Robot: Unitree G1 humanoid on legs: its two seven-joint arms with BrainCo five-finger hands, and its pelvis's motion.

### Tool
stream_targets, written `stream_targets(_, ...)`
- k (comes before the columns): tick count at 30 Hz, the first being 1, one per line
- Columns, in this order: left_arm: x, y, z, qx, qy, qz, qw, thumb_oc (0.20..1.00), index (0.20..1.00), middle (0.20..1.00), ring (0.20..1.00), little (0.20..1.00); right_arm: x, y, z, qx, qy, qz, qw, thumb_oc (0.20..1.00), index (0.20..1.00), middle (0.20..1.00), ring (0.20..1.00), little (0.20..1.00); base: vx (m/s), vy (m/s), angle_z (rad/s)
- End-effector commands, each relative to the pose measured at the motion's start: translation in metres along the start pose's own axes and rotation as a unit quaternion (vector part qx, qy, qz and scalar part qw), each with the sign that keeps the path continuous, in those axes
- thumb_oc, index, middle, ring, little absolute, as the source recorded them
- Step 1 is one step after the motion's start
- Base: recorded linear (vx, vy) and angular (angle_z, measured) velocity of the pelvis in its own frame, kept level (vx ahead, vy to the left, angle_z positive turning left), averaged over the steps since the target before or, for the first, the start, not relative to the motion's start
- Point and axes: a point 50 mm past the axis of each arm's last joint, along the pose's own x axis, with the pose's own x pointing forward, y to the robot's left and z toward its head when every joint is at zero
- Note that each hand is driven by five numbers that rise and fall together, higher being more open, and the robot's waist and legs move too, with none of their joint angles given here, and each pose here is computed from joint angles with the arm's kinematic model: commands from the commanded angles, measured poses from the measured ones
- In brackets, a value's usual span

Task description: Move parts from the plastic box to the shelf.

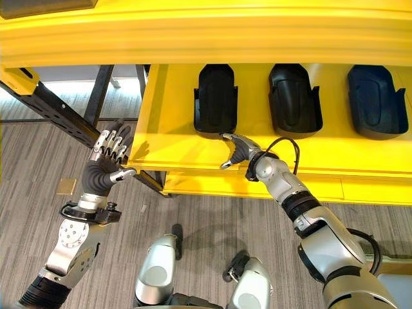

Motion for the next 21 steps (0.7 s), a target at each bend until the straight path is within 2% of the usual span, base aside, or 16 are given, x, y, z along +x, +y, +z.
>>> stream_targets(1, 0.009, -0.009, 0.015, -0.018, -0.057, -0.016, 0.998, 1.000, 1.000, 1.000, 1.000, 1.000, 0.014, -0.040, 0.037, 0.013, -0.061, -0.063, 0.996, 1.000, 1.000, 1.000, 1.000, 1.000, 0.00, 0.000, 0.00)
stream_targets(13, 0.001, 0.002, 0.022, -0.011, -0.086, 0.025, 0.996, 1.000, 1.000, 1.000, 1.000, 1.000, -0.028, 0.015, 0.056, 0.061, -0.154, -0.012, 0.986, 1.000, 1.000, 1.000, 1.000, 1.000, -0.04, 0.018, -0.05)
stream_targets(14, 0.000, 0.003, 0.023, -0.016, -0.090, 0.027, 0.995, 1.000, 1.000, 1.000, 1.000, 1.000, -0.037, 0.018, 0.065, 0.096, -0.185, -0.001, 0.978, 1.000, 1.000, 1.000, 1.000, 1.000, -0.08, 0.004, -0.15)
stream_targets(15, -0.001, 0.002, 0.026, -0.025, -0.111, 0.035, 0.993, 1.000, 1.000, 1.000, 1.000, 1.000, -0.055, 0.020, 0.083, 0.172, -0.252, -0.004, 0.952, 1.000, 1.000, 1.000, 1.000, 1.000, -0.10, 0.004, -0.18)
stream_targets(21, -0.011, -0.011, 0.009, -0.113, -0.053, -0.012, 0.992, 1.000, 1.000, 1.000, 1.000, 1.000, -0.090, 0.030, 0.087, 0.348, -0.298, 0.000, 0.889, 1.000, 1.000, 1.000, 1.000, 1.000, -0.03, 0.024, -0.13)
